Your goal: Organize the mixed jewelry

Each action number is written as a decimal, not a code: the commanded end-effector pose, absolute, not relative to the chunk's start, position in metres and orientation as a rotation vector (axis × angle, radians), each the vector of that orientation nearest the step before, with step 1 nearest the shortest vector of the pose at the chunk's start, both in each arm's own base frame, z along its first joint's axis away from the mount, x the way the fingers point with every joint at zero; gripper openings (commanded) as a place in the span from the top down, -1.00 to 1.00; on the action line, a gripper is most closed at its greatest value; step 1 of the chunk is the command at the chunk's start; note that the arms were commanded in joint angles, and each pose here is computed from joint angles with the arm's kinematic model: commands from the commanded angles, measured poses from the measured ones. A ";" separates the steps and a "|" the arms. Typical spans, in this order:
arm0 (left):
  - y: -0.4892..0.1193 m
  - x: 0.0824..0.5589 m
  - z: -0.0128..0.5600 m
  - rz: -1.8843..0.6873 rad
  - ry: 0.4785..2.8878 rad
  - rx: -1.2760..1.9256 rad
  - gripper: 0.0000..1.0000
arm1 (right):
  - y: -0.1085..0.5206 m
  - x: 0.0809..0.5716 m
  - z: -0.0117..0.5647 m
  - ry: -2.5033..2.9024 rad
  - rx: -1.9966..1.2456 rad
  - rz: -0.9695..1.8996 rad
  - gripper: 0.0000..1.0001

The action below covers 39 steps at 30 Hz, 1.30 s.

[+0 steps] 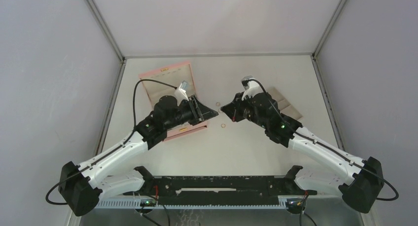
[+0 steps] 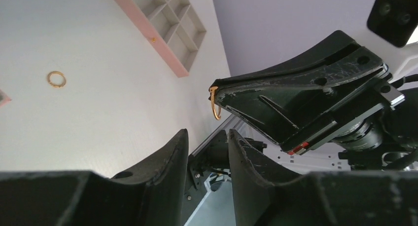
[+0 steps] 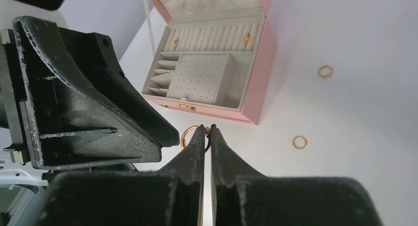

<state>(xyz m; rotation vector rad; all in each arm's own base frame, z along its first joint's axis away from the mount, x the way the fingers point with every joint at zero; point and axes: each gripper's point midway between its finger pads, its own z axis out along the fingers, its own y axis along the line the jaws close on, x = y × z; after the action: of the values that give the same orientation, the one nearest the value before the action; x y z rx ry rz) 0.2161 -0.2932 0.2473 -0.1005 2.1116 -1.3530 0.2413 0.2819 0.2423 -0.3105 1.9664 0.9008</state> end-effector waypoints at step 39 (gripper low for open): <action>-0.298 0.210 0.266 -1.493 1.999 0.123 1.00 | 0.273 0.208 0.296 1.856 -0.383 1.271 0.08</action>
<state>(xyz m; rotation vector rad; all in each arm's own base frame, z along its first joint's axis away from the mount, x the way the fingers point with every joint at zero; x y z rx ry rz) 0.2222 -0.3058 0.2564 -0.0694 2.0546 -1.4629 0.2289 0.2742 0.2642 -0.2819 1.9384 1.0567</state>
